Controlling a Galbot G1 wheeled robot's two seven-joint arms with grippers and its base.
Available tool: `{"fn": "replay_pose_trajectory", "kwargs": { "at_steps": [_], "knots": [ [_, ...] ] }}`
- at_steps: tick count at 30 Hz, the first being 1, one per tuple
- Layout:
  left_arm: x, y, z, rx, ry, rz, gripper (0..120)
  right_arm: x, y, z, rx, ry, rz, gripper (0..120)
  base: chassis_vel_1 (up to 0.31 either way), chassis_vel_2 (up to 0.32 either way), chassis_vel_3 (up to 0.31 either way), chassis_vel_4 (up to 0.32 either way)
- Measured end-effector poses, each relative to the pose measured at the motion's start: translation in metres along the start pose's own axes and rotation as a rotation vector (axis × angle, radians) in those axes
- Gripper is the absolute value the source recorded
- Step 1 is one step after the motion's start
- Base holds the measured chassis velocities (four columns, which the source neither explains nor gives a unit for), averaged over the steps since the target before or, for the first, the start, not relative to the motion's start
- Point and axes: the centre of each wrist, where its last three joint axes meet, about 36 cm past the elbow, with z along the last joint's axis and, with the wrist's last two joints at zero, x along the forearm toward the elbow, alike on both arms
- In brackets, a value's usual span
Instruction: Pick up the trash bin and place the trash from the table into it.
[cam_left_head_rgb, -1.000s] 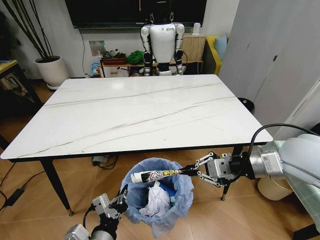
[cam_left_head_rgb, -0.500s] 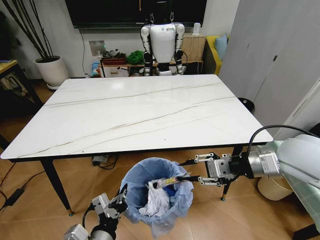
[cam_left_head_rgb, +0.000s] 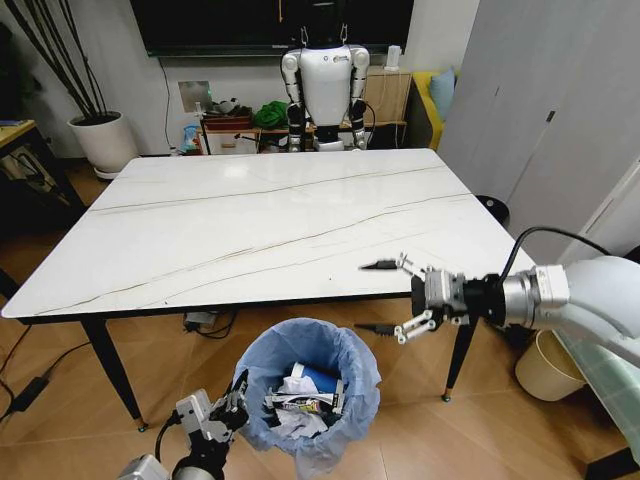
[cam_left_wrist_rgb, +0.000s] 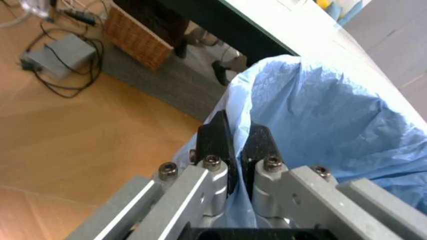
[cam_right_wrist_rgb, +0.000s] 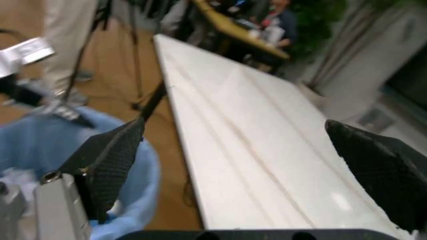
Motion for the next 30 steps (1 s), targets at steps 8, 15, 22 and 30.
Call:
{"fn": "replay_pose_trajectory", "kwargs": {
  "at_steps": [8,15,22,30],
  "knots": [
    [-0.008,0.020,-0.001,-0.041,-0.012,-0.029,0,0.032,-0.028,0.058,-0.192,-0.128,0.461,100,0.000,0.000,0.000,0.000],
    [-0.008,0.025,0.000,-0.097,-0.010,-0.043,0,0.100,-0.015,0.071,-0.268,-0.164,0.717,100,0.000,0.000,0.000,0.000],
    [-0.013,0.034,-0.002,-0.191,-0.012,-0.071,0,0.159,0.049,0.097,-0.342,-0.164,0.915,100,0.000,0.000,0.000,0.000],
    [-0.017,0.046,0.002,-0.271,-0.022,-0.119,0,0.186,0.123,0.130,-0.407,-0.059,0.953,100,0.000,0.000,0.000,0.000]
  ]
}}
